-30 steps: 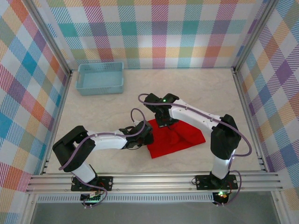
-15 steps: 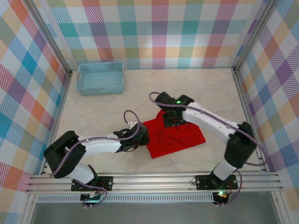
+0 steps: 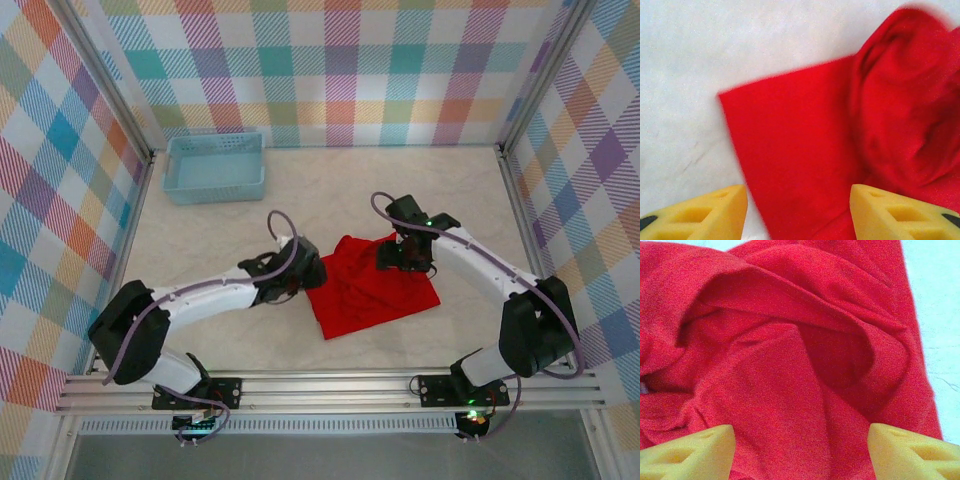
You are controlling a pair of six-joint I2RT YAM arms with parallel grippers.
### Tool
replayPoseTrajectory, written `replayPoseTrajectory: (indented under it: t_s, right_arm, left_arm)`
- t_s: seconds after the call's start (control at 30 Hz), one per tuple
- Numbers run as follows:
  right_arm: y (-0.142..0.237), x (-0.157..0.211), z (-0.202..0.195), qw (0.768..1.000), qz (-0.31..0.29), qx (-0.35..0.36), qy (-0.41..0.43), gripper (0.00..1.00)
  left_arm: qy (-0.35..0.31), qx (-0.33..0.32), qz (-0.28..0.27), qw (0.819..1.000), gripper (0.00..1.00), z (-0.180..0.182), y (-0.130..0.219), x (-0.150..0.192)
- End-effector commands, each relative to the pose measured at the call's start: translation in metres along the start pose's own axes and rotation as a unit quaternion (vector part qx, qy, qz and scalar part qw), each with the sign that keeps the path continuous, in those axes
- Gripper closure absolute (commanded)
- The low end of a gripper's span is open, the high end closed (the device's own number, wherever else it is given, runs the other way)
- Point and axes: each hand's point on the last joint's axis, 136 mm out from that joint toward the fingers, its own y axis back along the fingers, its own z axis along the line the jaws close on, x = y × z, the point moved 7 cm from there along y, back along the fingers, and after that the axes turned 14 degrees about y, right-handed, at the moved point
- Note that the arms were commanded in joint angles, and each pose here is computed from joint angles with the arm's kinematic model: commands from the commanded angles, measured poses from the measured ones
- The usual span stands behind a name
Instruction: Fold the inside-out t-shirt
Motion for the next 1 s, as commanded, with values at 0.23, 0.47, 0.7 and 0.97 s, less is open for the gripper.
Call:
replayPoseTrajectory:
  t_s: [0.23,0.47,0.7,0.97]
  right_arm:
    - [-0.026,-0.002,0.004,1.0,-0.018,-0.017,-0.002,0.34]
    - [-0.029,0.008,0.009,0.998,-0.033,-0.051,-0.004,0.55]
    - [-0.026,0.021,0.009,0.997,-0.046,-0.065,-0.004,0.73]
    - [-0.006,0.033,0.021,0.993,-0.086,-0.066,0.037,0.95]
  left_arm:
    - [-0.055,0.01,0.069,0.996,0.4,-0.074,-0.055,-0.036]
    - [-0.045,-0.016,0.084,0.995,0.47,-0.09,-0.088,-0.041]
    - [-0.035,-0.008,0.091,0.995,0.64,-0.099,-0.098,-0.043]
    - [0.002,-0.001,0.093,0.996,0.98,-0.089,-0.106,-0.062]
